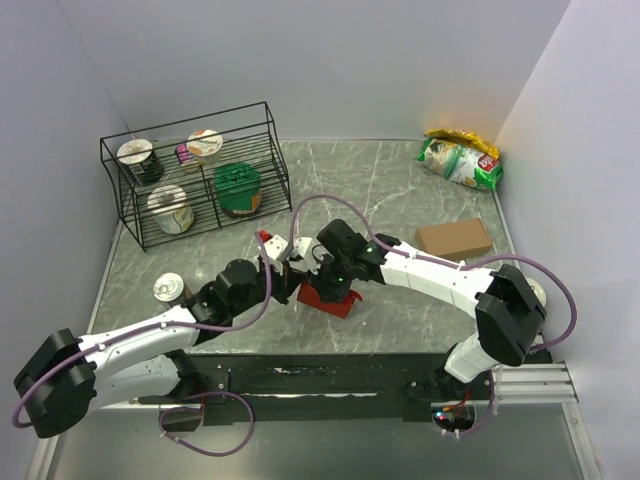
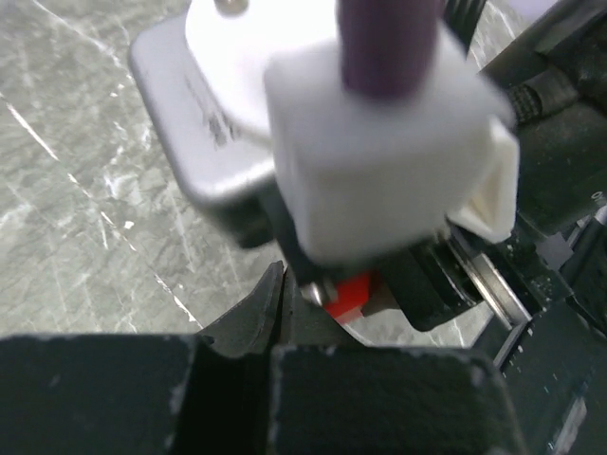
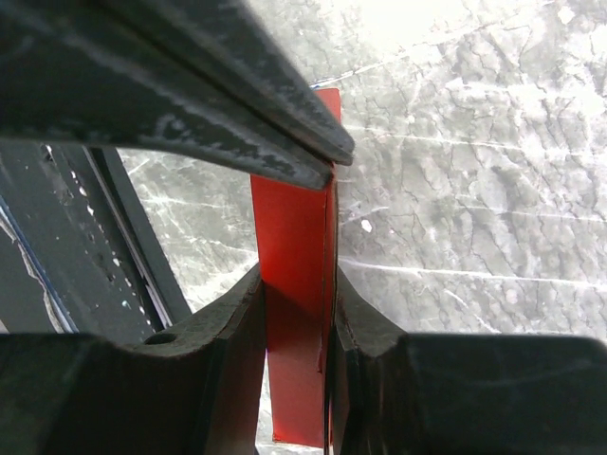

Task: Fold the paper box
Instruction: Close the paper box at the center of the board.

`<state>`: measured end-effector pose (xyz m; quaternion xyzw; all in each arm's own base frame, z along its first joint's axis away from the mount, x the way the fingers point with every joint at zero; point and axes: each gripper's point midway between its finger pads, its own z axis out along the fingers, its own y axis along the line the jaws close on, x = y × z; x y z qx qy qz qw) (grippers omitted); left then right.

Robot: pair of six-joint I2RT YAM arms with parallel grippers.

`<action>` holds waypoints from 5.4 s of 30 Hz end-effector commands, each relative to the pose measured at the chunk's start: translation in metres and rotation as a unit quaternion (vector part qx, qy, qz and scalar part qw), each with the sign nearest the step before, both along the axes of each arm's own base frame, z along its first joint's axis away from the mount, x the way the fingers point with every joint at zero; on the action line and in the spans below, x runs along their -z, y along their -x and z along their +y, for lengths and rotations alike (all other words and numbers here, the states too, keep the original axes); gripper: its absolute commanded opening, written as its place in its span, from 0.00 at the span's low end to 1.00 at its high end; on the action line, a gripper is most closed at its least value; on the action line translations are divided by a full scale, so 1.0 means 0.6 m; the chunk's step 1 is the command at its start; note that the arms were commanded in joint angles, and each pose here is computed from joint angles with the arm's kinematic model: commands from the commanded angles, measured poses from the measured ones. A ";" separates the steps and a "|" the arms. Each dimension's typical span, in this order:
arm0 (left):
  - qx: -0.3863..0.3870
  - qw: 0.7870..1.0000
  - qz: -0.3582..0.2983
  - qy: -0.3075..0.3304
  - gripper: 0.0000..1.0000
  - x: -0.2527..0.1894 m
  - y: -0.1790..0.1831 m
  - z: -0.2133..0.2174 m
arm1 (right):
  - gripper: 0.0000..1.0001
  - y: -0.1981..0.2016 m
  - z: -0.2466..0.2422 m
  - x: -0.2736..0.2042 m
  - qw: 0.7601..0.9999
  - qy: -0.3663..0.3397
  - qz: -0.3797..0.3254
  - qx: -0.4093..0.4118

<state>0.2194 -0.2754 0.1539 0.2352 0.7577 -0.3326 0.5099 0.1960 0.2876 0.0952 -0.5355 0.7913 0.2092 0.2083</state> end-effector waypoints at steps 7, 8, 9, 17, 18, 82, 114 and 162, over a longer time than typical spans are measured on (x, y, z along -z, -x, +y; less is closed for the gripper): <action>-0.033 0.998 -0.037 0.030 0.01 0.013 0.008 -0.006 | 0.27 -0.034 0.000 0.004 0.998 0.000 -0.032 0.046; -0.032 0.998 -0.037 0.036 0.01 0.017 0.010 -0.007 | 0.27 -0.032 0.001 0.007 0.999 0.001 -0.031 0.045; -0.029 0.998 -0.035 0.039 0.01 0.020 0.012 -0.008 | 0.27 -0.033 0.001 0.010 0.998 0.002 -0.031 0.048; -0.009 1.000 -0.025 0.008 0.01 0.073 0.024 -0.010 | 0.33 -0.038 -0.013 0.039 0.997 0.033 -0.039 0.063; -0.006 1.000 -0.022 -0.001 0.01 0.080 0.027 -0.010 | 0.34 -0.041 -0.014 0.039 0.996 0.034 -0.040 0.069; 0.046 0.988 -0.020 -0.143 0.01 0.136 0.019 -0.060 | 0.81 -0.038 -0.157 -0.071 0.937 -0.028 -0.027 0.349; 0.034 0.990 -0.020 -0.134 0.01 0.121 0.013 -0.065 | 0.10 -0.018 -0.200 -0.028 0.926 0.033 0.004 0.377; -0.036 0.995 -0.032 -0.090 0.01 0.099 0.037 -0.091 | 0.65 -0.031 -0.176 -0.066 0.908 -0.029 -0.032 0.417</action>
